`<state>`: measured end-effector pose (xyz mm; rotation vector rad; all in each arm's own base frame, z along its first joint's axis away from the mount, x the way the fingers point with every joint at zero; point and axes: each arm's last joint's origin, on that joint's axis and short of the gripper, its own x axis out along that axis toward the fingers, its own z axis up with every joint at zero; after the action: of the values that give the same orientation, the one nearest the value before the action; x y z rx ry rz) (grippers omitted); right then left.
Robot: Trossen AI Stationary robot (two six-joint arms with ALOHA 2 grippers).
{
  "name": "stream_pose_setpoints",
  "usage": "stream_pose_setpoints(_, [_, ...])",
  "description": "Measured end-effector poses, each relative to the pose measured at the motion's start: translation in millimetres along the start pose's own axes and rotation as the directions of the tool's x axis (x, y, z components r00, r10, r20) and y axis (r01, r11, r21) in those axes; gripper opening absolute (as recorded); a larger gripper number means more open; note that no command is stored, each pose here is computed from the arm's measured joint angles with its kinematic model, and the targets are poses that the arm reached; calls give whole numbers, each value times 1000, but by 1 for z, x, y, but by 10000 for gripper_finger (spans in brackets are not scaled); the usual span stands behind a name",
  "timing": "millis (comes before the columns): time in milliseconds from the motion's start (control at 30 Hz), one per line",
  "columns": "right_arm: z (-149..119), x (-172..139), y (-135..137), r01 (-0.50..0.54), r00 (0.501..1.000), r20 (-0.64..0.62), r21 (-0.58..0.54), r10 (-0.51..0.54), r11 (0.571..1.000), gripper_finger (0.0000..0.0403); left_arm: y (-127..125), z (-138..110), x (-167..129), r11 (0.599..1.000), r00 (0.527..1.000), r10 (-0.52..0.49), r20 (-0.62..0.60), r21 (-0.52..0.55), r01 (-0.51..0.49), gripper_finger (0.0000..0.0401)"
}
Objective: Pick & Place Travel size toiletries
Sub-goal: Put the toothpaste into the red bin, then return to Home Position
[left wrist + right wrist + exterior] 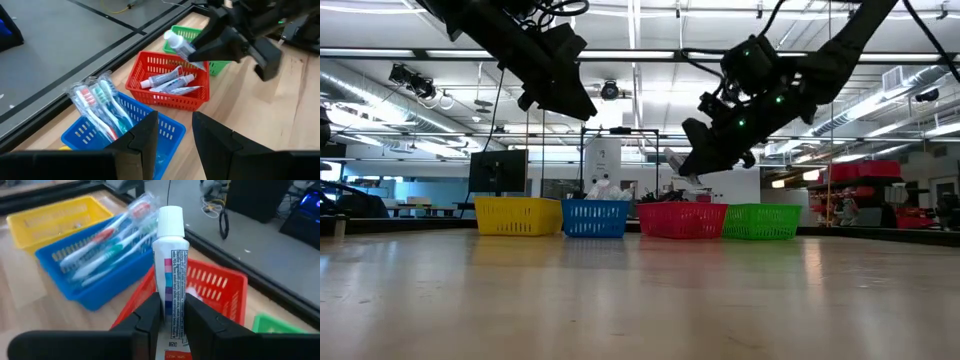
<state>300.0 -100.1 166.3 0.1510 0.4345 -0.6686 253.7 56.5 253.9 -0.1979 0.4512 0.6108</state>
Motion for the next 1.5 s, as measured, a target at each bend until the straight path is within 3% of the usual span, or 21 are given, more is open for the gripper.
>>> stream_pose_setpoints(300, [-18,31,-19,-22,1000,-19,0,22,1000,83,0,0,0,1000,1000,0,3,-1,0,128])
stream_pose_setpoints(700, [-18,35,-29,-63,998,-28,21,64,998,147,0,0,0,1000,1000,0,3,-2,0,128])
stream_pose_setpoints(900, [-11,29,-25,-80,997,-9,19,80,997,155,0,0,0,1000,1000,0,3,18,0,128])
stream_pose_setpoints(1000, [5,11,-20,-102,995,21,-10,102,995,156,2,2,-5,999,1000,2,9,50,-2,128])
stream_pose_setpoints(1167, [29,-42,-13,-154,988,-30,-133,151,979,144,10,11,-29,993,998,22,63,118,-30,128])
stream_pose_setpoints(1500, [44,-148,-7,-308,951,-60,-225,303,924,22,33,8,-84,976,991,-11,136,218,-19,128])
